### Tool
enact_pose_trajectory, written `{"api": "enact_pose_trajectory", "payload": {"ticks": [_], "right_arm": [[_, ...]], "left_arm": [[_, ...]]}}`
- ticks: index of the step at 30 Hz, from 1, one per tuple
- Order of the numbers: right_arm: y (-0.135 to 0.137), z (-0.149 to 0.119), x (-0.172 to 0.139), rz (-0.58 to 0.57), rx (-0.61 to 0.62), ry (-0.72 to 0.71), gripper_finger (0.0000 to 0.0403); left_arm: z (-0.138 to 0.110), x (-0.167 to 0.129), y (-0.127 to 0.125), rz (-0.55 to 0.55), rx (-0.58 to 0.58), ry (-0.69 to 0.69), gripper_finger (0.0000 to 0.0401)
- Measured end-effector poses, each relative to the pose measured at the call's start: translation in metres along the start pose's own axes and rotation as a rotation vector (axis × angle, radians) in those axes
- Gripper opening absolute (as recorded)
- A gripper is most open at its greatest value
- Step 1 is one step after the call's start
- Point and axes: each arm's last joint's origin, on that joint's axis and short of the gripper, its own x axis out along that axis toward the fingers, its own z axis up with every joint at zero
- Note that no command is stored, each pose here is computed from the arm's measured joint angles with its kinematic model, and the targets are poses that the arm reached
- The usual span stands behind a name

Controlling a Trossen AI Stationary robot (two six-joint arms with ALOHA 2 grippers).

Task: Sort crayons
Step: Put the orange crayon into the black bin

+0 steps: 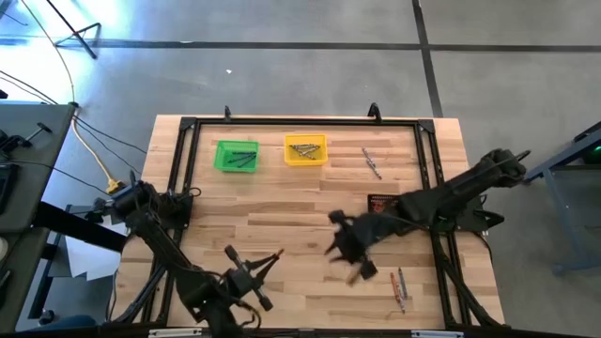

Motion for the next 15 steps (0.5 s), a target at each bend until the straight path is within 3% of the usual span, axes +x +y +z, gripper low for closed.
{"api": "enact_pose_trajectory", "payload": {"ticks": [4, 7, 11, 15], "right_arm": [[0.022, 0.011, -0.002, 0.031, -0.167, -0.175, 0.0087], [0.028, -0.011, 0.014, 0.018, -0.232, -0.274, 0.0087], [0.014, -0.050, 0.029, -0.083, -0.143, -0.386, 0.0087], [-0.007, -0.073, 0.018, -0.185, -0.017, -0.727, 0.0087]], "left_arm": [[-0.004, 0.012, 0.005, 0.019, -0.003, 0.022, 0.0000], [-0.004, 0.017, 0.004, 0.022, 0.021, 0.037, 0.0000], [-0.004, 0.018, 0.005, 0.019, 0.030, 0.046, 0.0000], [-0.004, 0.018, 0.004, 0.012, 0.027, 0.054, 0.0000]]}}
